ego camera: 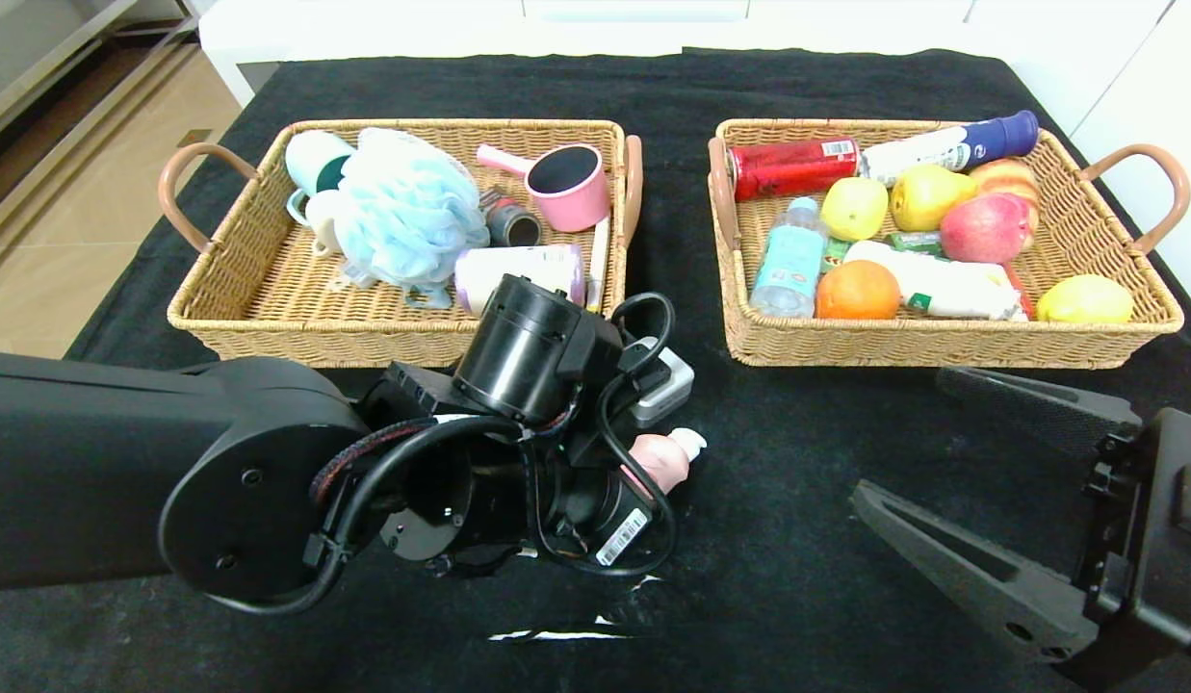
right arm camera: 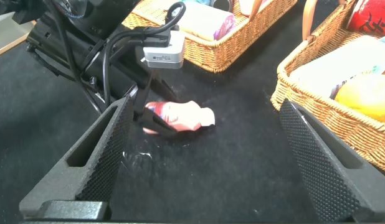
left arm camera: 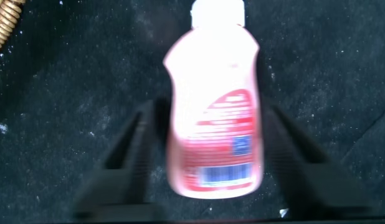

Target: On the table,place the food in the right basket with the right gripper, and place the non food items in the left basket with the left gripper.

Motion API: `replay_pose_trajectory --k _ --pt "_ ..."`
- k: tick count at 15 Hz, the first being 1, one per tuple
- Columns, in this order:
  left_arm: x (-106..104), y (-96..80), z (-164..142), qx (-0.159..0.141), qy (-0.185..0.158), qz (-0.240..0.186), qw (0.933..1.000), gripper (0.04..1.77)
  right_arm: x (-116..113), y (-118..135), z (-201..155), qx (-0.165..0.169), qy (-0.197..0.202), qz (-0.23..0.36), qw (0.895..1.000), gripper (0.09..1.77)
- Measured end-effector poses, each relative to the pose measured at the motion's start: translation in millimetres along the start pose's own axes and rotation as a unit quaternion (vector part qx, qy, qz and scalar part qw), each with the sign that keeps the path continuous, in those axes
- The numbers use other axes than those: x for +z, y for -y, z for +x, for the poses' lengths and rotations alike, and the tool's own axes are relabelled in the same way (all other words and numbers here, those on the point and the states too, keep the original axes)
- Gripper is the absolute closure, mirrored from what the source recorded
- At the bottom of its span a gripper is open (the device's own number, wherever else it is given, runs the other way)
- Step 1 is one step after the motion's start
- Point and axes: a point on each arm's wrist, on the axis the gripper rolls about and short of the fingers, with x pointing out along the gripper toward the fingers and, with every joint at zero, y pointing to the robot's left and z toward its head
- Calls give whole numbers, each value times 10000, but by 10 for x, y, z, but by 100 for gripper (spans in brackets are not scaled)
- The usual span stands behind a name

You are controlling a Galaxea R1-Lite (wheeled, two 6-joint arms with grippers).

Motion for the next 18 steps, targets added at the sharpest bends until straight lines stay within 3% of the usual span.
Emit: replay_pose_trajectory --k 3,18 --pt "-8 3 6 -4 -15 3 10000 96 0 0 0 0 -2 -1 10000 15" --pt "-29 5 6 14 -42 -94 9999 97 -1 -3 -4 7 1 0 10000 15"
